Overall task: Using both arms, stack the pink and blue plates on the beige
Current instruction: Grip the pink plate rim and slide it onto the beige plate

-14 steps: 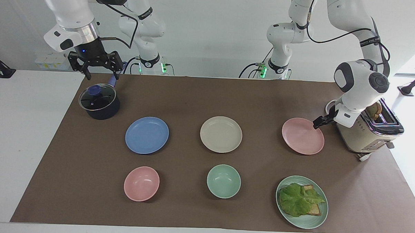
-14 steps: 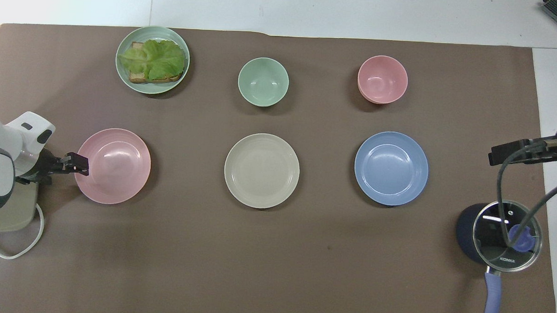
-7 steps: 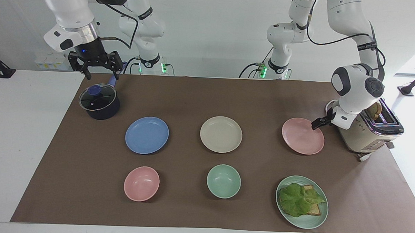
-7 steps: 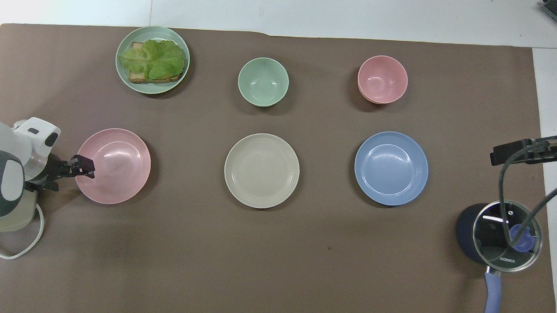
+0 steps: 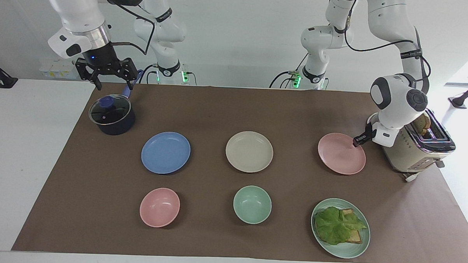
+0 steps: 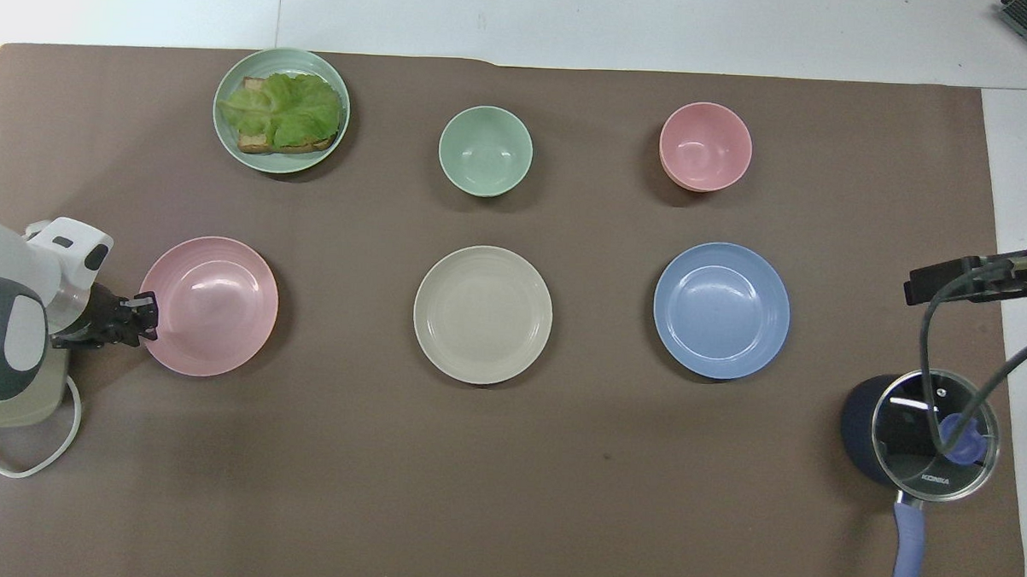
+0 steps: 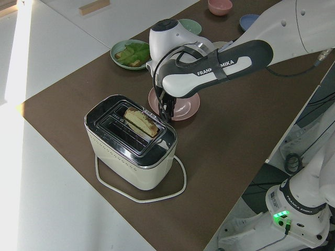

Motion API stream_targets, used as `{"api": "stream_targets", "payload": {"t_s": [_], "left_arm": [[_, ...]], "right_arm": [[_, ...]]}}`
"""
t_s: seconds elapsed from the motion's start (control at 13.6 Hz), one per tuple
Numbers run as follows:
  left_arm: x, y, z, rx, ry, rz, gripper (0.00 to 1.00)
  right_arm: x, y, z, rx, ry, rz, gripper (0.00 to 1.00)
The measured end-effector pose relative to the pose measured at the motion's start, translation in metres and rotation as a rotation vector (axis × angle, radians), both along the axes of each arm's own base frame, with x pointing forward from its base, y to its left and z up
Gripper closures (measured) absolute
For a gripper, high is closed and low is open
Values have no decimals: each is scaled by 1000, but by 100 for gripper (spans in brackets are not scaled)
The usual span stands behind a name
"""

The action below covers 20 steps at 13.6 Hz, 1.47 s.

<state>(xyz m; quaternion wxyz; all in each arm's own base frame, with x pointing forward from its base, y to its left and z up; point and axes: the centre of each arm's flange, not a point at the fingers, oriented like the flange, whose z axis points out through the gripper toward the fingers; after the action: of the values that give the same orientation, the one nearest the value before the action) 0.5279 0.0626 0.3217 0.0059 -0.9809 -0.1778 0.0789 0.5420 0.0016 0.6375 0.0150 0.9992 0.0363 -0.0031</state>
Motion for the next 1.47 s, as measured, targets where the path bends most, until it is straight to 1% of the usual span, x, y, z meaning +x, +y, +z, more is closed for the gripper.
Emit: {"api": "stream_targets", "payload": {"t_s": [0.07, 0.15, 0.37, 0.52, 0.59, 0.66, 0.81, 0.88, 0.96, 1.11, 1.25, 1.33, 1.47], "left_arm": [[0, 0, 0, 0, -1, 1, 94], [0, 0, 0, 0, -2, 1, 97], [0, 0, 0, -1, 6, 1, 97], [-1, -3, 5, -7, 41, -3, 97], [0, -6, 14, -20, 68, -1, 97], [4, -12, 31, -47, 91, 6, 97], [15, -30, 75, -88, 116, 28, 97], [18, -42, 95, -90, 121, 43, 97], [19, -60, 110, -83, 121, 60, 97], [18, -120, 122, -80, 121, 94, 97], [8, -189, 122, -82, 126, 96, 97], [3, -219, 121, -97, 118, 84, 97], [-7, -258, 113, -132, 91, 56, 97]], "right_arm": [[0, 0, 0, 0, 0, 0, 0], [0, 0, 0, 0, 0, 0, 0], [0, 0, 0, 0, 0, 0, 0], [0, 0, 0, 0, 0, 0, 0], [0, 0, 0, 0, 0, 0, 0], [0, 0, 0, 0, 0, 0, 0], [0, 0, 0, 0, 0, 0, 0], [0, 0, 0, 0, 0, 0, 0], [0, 0, 0, 0, 0, 0, 0], [0, 0, 0, 0, 0, 0, 0], [0, 0, 0, 0, 0, 0, 0], [0, 0, 0, 0, 0, 0, 0], [0, 0, 0, 0, 0, 0, 0]]}}
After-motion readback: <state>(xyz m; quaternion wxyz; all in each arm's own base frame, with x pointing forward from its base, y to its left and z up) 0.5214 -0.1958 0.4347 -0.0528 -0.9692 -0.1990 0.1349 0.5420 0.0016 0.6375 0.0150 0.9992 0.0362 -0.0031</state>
